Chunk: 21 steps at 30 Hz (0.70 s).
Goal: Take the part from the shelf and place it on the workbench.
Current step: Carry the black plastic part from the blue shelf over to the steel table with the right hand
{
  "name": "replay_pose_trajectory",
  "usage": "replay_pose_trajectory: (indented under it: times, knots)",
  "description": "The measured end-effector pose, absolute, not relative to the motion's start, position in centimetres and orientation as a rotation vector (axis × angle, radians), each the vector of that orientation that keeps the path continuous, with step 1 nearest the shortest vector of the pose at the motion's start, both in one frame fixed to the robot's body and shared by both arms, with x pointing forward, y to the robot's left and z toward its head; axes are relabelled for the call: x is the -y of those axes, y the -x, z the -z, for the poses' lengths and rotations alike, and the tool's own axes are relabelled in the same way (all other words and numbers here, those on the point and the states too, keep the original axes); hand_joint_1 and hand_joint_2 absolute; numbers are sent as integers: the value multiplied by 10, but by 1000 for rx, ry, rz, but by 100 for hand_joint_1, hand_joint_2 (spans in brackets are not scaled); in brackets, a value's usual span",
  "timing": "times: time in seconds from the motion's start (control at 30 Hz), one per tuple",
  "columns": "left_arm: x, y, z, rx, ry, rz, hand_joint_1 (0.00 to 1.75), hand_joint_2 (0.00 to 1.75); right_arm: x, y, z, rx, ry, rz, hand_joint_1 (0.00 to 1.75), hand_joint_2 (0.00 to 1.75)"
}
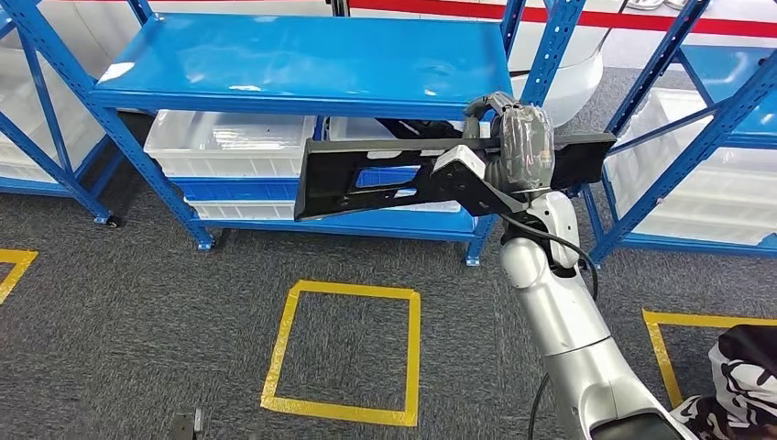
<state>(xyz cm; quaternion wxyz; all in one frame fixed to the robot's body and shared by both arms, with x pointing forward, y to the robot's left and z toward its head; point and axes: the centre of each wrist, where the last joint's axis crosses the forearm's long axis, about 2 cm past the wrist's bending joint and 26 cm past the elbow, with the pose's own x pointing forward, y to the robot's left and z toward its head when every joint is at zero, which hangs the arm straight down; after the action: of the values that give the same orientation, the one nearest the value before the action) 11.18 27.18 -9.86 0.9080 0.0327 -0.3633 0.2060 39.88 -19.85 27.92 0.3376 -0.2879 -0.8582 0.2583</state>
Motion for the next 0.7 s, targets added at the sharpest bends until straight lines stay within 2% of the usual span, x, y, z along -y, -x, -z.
replay_pose_trajectory:
  times: [0.7]
  knots:
    - [-274,-105,100,770,-79,-470,0,175,196,-404,-275,2219,723,-689,175,175]
